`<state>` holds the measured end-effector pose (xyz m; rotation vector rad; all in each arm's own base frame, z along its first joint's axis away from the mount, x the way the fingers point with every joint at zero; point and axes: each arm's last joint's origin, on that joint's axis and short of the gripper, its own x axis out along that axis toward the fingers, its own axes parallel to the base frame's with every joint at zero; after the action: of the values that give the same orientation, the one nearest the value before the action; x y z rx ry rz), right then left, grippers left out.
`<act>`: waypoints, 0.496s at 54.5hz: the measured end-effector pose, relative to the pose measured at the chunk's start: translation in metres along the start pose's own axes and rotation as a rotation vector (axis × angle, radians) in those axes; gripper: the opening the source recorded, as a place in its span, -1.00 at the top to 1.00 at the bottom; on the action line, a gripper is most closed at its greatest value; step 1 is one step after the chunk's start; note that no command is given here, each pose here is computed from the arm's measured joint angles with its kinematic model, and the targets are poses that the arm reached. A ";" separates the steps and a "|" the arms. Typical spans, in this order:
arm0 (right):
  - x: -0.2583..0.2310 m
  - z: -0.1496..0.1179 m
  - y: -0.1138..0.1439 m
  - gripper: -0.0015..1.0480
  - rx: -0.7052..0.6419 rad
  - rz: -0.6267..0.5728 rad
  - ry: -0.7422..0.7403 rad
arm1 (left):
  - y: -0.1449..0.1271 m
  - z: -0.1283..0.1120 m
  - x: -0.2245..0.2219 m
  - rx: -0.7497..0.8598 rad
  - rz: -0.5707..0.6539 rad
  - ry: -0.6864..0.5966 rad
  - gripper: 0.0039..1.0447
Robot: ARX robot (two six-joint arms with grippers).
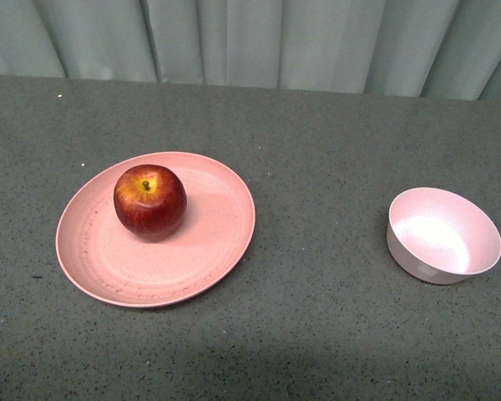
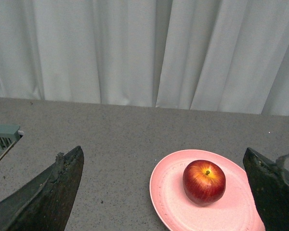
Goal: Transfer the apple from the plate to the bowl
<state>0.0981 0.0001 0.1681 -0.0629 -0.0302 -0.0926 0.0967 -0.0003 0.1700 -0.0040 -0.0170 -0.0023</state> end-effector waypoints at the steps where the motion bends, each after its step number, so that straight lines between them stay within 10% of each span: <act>1: 0.000 0.002 0.000 -0.82 -0.026 -0.044 -0.010 | 0.000 0.000 0.000 0.000 0.000 0.000 -0.88; 27: 0.086 -0.005 0.022 -0.82 -0.227 0.202 0.323 | 0.000 0.000 0.000 0.000 0.000 0.000 -0.88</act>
<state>0.1863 0.0135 0.1648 -0.2760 0.3090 0.0968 0.0967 -0.0003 0.1700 -0.0040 -0.0170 -0.0023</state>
